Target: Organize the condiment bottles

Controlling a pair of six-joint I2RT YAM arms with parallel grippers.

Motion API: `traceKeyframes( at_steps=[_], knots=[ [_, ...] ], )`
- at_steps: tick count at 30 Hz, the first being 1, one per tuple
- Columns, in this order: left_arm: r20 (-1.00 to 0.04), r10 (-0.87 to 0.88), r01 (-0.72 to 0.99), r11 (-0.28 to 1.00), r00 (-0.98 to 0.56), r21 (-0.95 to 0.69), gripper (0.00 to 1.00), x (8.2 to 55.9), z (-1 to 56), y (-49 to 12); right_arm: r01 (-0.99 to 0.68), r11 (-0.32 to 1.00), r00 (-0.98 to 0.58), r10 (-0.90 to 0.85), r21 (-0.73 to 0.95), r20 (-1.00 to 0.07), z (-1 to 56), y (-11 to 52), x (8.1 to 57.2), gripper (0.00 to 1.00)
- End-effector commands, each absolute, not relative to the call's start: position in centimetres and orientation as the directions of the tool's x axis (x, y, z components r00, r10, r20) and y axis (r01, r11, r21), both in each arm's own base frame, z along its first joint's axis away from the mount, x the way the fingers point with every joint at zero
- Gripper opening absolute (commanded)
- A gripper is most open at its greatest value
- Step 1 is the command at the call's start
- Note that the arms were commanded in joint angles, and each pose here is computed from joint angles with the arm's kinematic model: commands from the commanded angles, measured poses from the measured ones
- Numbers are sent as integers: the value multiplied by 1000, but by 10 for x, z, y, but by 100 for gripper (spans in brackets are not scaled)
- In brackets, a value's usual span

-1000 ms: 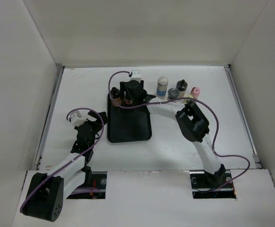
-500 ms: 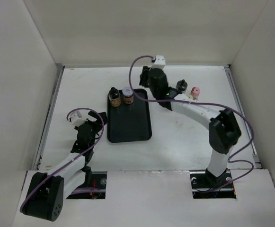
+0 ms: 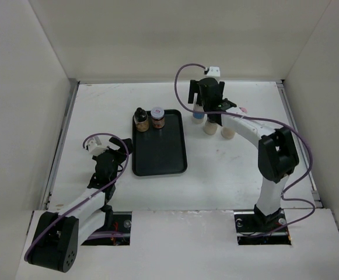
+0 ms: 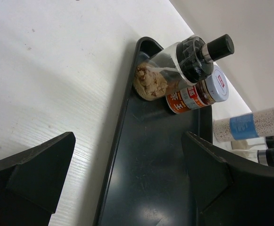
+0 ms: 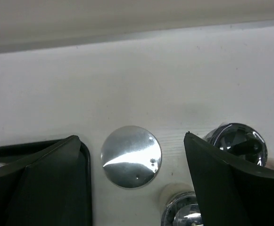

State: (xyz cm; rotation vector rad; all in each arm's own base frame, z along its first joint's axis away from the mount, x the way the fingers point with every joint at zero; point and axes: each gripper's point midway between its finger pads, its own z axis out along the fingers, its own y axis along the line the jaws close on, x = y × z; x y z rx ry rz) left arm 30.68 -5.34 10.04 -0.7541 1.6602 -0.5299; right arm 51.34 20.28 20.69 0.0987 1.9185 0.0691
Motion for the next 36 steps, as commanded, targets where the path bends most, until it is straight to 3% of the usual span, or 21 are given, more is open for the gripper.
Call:
traceKeyframes(
  at_steps=[1, 8, 11, 14, 18, 24, 36],
  knots=[
    [-677, -733, -134, 678, -64, -722, 100, 316, 126, -56, -4, 996, -333, 87, 93, -939, 219, 210, 520, 98],
    [-680, -731, -136, 681, -62, -720, 100, 316, 126, -56, -8, 996, -383, 75, 85, -921, 190, 215, 525, 85],
    [-675, -735, -137, 677, -66, -723, 100, 316, 125, -56, -5, 996, -376, 81, 90, -923, 189, 216, 529, 72],
    [-680, -731, -130, 681, -57, -721, 100, 316, 128, -56, -5, 995, -340, 91, 99, -936, 202, 217, 529, 58],
    [-675, -736, -132, 676, -59, -725, 100, 316, 126, -55, 17, 989, -217, 149, 148, -965, 248, 208, 527, 50],
    [-674, -736, -131, 675, -58, -726, 100, 316, 127, -55, -50, 982, -109, 174, 180, -979, 299, 230, 503, 48],
    [-673, -738, -130, 674, -57, -727, 100, 316, 127, -54, -211, 964, -160, 128, 160, -979, 269, 325, 494, 48]
  ],
)
